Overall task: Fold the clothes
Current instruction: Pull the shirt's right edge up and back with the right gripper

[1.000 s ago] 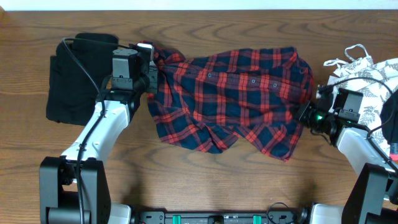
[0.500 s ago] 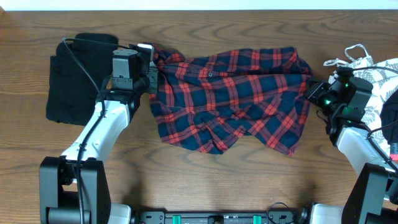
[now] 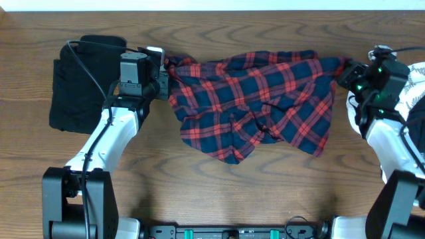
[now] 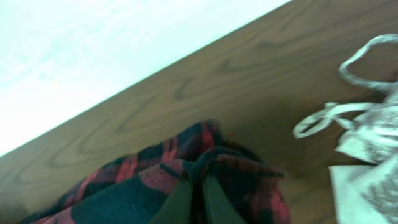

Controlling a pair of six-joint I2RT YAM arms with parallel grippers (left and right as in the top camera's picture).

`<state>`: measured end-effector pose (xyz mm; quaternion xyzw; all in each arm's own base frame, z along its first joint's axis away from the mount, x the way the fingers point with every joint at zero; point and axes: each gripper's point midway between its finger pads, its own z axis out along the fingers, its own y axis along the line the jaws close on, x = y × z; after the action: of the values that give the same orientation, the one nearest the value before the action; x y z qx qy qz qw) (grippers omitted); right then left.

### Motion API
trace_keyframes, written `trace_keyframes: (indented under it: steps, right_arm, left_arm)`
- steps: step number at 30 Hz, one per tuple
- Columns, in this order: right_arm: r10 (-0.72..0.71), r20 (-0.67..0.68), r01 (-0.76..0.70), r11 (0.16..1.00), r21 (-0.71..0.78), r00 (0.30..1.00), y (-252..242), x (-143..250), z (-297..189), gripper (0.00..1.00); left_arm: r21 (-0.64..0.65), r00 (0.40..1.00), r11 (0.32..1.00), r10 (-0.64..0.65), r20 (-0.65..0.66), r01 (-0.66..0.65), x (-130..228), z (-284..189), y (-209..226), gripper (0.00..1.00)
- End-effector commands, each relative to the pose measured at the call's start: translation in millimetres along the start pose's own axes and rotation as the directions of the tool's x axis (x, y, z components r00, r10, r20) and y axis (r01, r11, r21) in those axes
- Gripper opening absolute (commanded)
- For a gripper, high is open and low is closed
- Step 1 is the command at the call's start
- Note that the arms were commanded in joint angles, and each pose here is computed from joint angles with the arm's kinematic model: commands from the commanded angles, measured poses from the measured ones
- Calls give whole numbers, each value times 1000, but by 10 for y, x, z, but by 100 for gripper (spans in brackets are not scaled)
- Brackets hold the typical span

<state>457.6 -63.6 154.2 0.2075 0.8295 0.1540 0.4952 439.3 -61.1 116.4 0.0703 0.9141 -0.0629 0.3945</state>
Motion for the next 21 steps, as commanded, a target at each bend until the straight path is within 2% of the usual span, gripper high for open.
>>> trace_keyframes:
  steps: [1,5,9,13,17,21]
  right_arm:
    - [-75,-84,70,996,-58,994,164,228,156,1]
    - [-127,-173,111,989,-103,977,323,536,206,1]
    - [-203,-362,97,952,-289,910,670,1081,37,2]
    - [-173,-549,42,969,-243,817,549,1532,-173,1]
    - [-232,-648,89,965,-246,726,416,1811,-377,1]
    - [-190,-728,116,982,-152,659,210,1977,-527,4]
  left_arm:
    - [-7,1000,1000,-9,10,9,-52,-24,18,6]
    - [-7,1000,1000,-9,9,10,-48,-24,18,6]
    - [-7,1000,1000,-10,4,10,-37,-24,17,6]
    - [-7,1000,1000,-10,-5,10,-14,-24,18,6]
    - [-7,1000,1000,-11,-6,11,-11,-24,18,6]
    - [-7,1000,1000,-11,-9,11,-4,-24,18,6]
